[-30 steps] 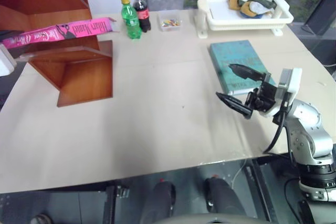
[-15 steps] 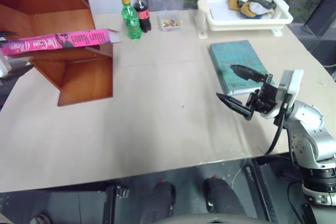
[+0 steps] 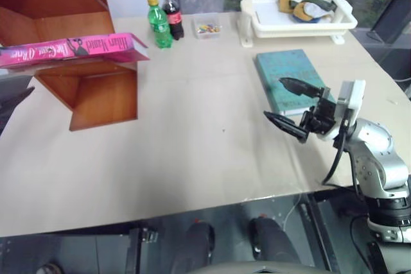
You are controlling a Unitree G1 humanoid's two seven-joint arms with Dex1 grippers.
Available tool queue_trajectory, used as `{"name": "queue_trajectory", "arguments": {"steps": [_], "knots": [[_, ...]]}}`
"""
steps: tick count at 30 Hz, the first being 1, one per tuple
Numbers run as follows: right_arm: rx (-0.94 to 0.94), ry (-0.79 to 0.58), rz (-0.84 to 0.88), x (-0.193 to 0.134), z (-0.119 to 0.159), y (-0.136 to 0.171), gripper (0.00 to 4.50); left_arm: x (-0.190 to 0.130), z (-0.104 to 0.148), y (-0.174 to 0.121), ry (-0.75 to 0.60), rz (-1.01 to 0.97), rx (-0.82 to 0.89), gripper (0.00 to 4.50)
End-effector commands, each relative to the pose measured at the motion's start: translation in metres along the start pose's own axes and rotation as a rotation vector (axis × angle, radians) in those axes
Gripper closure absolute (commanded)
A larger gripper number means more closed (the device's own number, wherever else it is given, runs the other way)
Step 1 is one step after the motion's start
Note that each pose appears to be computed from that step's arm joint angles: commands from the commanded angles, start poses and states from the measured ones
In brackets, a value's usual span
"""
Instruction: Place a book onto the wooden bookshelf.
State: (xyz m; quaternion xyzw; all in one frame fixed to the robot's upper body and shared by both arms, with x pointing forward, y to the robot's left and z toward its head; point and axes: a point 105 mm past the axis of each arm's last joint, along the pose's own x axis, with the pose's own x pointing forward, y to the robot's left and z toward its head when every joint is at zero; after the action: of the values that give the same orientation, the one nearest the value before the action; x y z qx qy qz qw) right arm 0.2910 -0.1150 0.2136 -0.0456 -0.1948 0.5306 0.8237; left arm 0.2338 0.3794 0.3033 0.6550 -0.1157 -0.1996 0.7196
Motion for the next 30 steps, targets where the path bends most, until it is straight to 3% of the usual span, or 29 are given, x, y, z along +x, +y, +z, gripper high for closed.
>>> {"name": "queue_trajectory", "arguments": {"steps": [1,4,6,9,11,16,25,30], "knots": [[-0.041,-0.022,0.025,0.002,0.008,-0.002,0.00,-0.004,0.022,0.011,-0.089,0.067,0.033,0.02],[-0.047,-0.014,0.026,0.002,0.006,-0.005,0.00,0.013,0.046,-0.009,-0.207,0.035,-0.057,0.02],[-0.058,-0.006,0.019,0.002,0.006,-0.006,0.00,0.038,0.072,-0.038,-0.315,0.007,-0.214,0.41],[-0.079,-0.001,0.006,-0.002,0.011,-0.003,0.00,0.084,0.100,-0.076,-0.356,0.054,-0.543,1.56],[-0.096,0.005,-0.001,-0.003,0.015,0.000,0.00,0.111,0.115,-0.093,-0.353,0.101,-0.696,2.59],[-0.130,0.035,-0.031,-0.009,0.018,0.007,0.00,0.173,0.130,-0.105,-0.283,0.291,-0.956,4.45],[-0.156,0.044,-0.087,-0.012,0.027,0.010,0.00,0.254,0.160,-0.087,-0.139,0.598,-0.955,4.45],[-0.172,0.048,-0.098,-0.011,0.032,0.009,0.00,0.266,0.147,-0.063,-0.011,0.850,-1.021,4.45]]}}
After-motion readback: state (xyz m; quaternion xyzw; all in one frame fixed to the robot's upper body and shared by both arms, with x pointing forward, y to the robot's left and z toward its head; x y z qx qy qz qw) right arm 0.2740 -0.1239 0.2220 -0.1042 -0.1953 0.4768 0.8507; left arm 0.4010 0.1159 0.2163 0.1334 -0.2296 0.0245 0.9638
